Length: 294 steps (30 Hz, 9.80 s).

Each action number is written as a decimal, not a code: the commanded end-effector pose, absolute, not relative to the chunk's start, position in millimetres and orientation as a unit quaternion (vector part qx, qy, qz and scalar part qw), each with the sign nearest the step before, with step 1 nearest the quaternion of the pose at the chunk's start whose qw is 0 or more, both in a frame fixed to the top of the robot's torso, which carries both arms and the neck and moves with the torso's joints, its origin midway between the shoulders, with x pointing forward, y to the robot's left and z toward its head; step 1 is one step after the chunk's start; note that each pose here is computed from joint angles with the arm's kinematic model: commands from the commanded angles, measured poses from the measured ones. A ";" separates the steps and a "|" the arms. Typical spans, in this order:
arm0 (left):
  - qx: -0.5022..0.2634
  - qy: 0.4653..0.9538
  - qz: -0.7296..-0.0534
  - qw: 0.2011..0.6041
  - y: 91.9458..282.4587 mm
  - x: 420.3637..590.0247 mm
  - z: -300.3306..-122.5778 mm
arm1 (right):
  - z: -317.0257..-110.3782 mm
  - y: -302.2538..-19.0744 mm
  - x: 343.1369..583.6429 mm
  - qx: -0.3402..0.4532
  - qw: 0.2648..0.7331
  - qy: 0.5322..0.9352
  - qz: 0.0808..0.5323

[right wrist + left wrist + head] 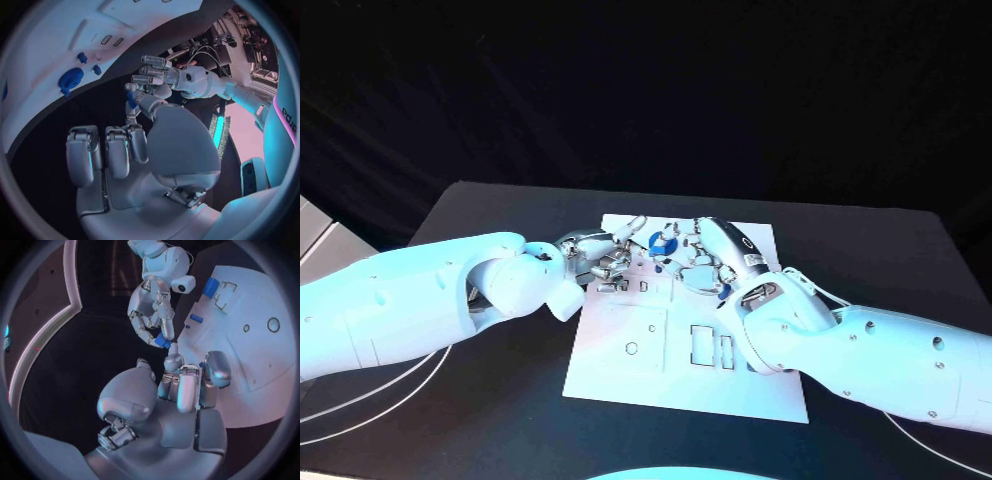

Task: Assemble the parts on the task board

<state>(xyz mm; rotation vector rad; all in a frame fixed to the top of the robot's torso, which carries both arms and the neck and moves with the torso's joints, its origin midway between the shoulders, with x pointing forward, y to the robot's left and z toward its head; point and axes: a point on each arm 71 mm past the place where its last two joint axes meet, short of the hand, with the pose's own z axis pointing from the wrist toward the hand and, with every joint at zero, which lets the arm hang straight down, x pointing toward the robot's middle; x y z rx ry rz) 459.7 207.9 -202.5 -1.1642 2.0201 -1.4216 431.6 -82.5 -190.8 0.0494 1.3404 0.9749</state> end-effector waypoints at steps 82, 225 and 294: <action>-0.455 0.663 -0.519 0.288 253.8 467.1 -188.3 | -257.2 -62.2 438.2 0.027 0.615 0.714 0.333; -0.324 0.782 -0.431 0.313 246.1 466.2 -193.9 | -219.5 -89.8 424.6 0.031 0.630 0.676 0.381; -0.082 0.948 -0.159 0.264 155.6 508.2 -205.9 | -146.5 -192.8 513.4 0.250 0.618 0.626 0.405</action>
